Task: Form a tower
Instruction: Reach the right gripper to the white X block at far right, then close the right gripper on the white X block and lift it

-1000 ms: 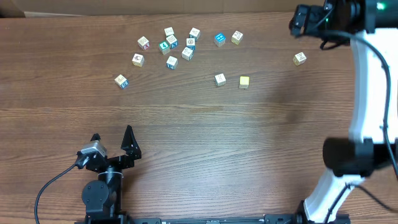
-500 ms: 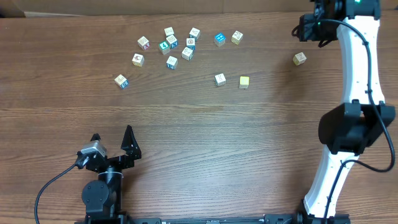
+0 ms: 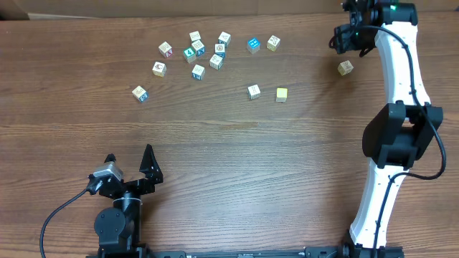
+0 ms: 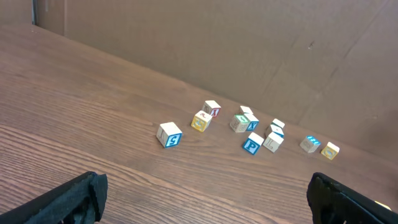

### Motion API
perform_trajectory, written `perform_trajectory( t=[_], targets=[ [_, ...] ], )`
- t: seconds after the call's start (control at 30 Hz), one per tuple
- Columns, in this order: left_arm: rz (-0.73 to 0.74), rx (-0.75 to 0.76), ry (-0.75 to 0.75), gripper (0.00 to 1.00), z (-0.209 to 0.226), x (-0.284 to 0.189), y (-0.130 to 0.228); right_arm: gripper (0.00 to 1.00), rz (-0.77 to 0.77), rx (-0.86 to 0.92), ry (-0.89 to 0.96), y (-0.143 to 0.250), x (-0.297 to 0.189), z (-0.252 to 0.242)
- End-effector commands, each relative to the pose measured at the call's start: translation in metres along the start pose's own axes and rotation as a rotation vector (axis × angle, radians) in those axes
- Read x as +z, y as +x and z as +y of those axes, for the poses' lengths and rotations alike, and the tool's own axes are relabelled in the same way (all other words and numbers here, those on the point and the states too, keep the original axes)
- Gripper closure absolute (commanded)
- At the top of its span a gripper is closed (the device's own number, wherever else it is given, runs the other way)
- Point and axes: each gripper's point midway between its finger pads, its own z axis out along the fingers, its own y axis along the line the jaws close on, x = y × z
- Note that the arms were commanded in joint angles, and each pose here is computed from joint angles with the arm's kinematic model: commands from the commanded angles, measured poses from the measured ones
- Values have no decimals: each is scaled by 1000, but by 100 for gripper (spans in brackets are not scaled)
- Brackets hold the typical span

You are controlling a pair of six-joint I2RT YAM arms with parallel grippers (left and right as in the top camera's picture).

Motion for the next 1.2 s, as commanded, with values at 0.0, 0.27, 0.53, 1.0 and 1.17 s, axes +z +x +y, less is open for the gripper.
perform_trajectory(
  t=[0.0, 0.27, 0.53, 1.0, 1.17],
  targets=[
    [-3, -6, 10, 1, -2, 0, 0, 32, 33, -7, 9, 15, 21, -11],
    [-3, -6, 10, 1, -2, 0, 0, 29, 48, 37, 39, 42, 59, -36],
    [-3, -6, 10, 1, -2, 0, 0, 31, 45, 46, -4, 54, 77, -31],
    [-3, -6, 10, 0, -2, 0, 0, 58, 47, 30, -59, 58, 85, -20],
    [-3, -6, 10, 0, -2, 0, 0, 64, 51, 49, -60, 59, 84, -19]
  ],
)
